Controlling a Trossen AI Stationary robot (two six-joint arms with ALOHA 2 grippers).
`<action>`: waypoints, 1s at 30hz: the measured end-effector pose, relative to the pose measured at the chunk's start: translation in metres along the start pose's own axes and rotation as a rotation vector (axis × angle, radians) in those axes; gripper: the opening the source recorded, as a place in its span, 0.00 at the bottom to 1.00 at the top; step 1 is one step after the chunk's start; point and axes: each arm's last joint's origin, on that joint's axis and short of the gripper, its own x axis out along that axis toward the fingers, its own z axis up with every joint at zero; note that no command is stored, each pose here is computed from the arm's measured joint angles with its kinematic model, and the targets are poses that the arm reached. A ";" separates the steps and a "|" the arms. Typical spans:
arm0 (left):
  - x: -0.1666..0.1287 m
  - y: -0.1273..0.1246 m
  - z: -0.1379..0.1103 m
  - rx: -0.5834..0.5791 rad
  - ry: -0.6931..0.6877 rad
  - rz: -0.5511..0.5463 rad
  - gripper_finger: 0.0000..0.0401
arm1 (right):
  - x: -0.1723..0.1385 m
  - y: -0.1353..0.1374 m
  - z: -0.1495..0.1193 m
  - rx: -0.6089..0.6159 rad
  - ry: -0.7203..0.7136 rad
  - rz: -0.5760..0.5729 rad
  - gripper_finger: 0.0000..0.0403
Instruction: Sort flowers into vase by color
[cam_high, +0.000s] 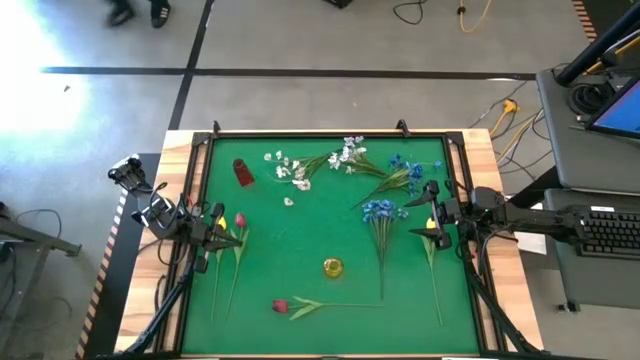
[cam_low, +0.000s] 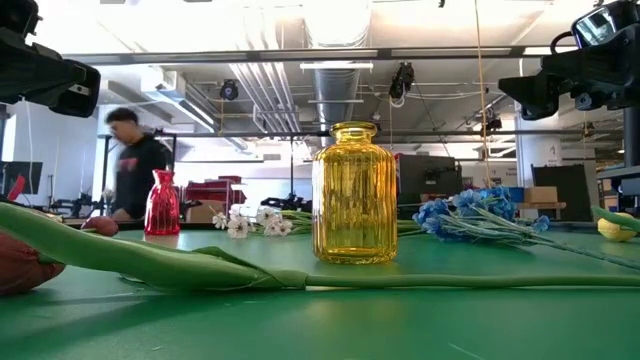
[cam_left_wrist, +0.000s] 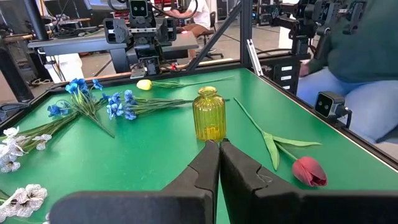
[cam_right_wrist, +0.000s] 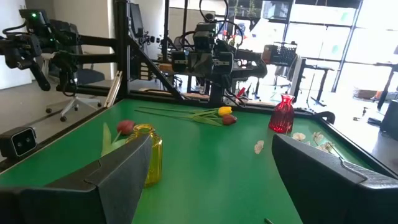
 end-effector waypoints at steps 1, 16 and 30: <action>0.000 0.000 0.000 0.000 0.000 0.000 0.00 | 0.000 0.000 0.000 0.000 0.000 -0.001 0.81; 0.000 0.000 0.000 0.000 0.000 0.000 0.00 | 0.000 0.000 0.000 0.000 0.000 0.000 0.81; -0.004 0.002 0.028 -0.100 -0.261 0.003 0.00 | 0.000 0.000 0.001 0.309 -0.008 0.002 0.81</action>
